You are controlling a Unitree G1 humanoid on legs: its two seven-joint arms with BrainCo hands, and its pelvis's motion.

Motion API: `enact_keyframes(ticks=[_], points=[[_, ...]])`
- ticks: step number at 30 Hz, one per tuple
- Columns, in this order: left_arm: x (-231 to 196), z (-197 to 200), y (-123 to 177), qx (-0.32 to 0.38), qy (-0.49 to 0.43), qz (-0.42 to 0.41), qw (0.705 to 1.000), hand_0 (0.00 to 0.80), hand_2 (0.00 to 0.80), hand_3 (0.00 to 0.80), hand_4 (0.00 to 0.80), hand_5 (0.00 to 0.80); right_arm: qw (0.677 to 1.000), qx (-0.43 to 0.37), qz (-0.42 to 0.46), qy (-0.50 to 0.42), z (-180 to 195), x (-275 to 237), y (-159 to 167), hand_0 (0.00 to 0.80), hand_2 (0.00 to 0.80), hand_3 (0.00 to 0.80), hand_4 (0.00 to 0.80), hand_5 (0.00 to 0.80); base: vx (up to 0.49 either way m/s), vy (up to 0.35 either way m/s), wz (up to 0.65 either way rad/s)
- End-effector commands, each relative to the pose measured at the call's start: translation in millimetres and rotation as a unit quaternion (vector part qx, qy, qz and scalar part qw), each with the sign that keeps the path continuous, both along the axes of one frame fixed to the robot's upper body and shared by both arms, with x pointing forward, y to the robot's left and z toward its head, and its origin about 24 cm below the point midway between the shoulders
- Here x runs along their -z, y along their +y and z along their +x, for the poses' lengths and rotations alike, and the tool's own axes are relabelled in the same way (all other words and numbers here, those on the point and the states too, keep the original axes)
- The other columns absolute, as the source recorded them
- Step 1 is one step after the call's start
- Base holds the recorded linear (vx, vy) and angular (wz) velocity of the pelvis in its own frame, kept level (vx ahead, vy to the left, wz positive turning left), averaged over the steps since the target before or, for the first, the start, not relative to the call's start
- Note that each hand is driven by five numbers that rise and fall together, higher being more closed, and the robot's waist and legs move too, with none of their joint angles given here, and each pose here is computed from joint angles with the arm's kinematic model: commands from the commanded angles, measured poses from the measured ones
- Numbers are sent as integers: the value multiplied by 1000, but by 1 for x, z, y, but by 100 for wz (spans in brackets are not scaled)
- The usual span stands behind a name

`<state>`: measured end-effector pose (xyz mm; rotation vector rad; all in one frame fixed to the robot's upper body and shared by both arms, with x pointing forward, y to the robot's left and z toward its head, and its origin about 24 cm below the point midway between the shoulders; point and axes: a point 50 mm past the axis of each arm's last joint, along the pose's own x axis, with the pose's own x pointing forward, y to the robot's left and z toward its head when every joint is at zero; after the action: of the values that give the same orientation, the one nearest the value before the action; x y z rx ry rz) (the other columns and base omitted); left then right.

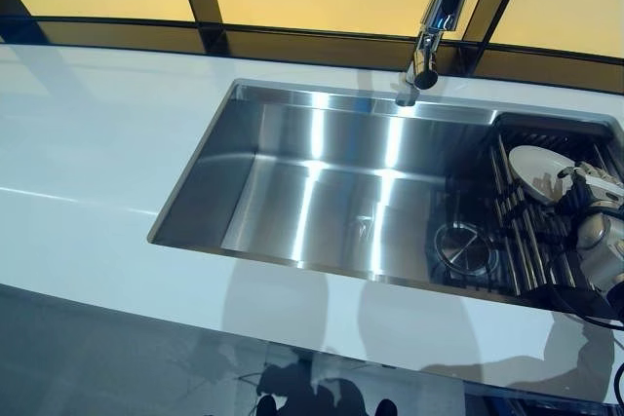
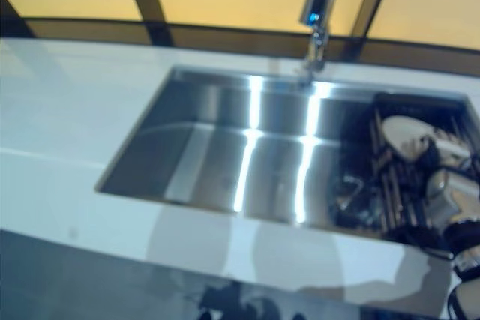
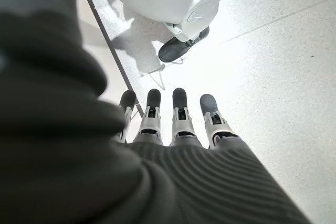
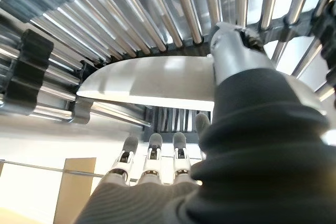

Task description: Take plates into dishwasher

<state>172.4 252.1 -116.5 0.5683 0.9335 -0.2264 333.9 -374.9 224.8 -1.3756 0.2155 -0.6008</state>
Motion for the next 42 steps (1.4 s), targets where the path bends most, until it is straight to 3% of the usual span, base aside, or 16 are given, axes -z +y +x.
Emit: enact_keyframes(ticks=[1,25,26,27,30,32,35,36,37,38,42], points=[[3,-9,-1,27,19,2,999,0,0,0,0,0,996,-11,-82,-21,1,-43,4,0,0,0,0,0,0,0,0],[2,-8,-1,31,17,4,999,0,0,0,0,0,997,-18,-71,-15,6,-42,9,0,0,0,0,0,0,0,0],[2,-8,-2,31,17,4,999,0,0,0,0,0,997,-17,-70,-15,6,-43,9,88,88,88,88,88,0,0,0],[2,-7,-2,31,16,4,999,0,0,0,0,0,997,-16,-69,-14,6,-43,8,307,307,307,307,307,0,0,0],[2,-7,-2,29,16,2,999,0,0,0,0,0,997,-14,-69,-12,5,-43,8,800,800,800,800,800,0,0,0],[2,-7,-2,30,15,2,999,0,0,0,0,0,998,-13,-66,-10,5,-41,7,772,772,772,772,772,0,0,0],[1,-7,-1,30,13,1,999,0,0,0,0,0,998,-13,-65,-12,5,-41,6,584,584,584,584,584,0,0,0],[1,-7,-1,29,13,1,999,0,0,0,0,0,998,-13,-66,-11,5,-41,6,433,433,433,433,433,0,0,0],[1,-6,-1,30,13,1,999,0,0,0,0,0,998,-12,-66,-11,5,-40,6,179,179,179,179,179,-16,9,5],[1,-6,-1,30,13,1,999,0,0,0,0,0,998,-13,-67,-11,5,-40,6,0,0,0,0,0,-18,7,7],[1,-6,-1,29,11,2,1000,0,0,0,0,0,998,-16,-66,-8,6,-39,8,0,0,0,0,0,-10,4,3]])
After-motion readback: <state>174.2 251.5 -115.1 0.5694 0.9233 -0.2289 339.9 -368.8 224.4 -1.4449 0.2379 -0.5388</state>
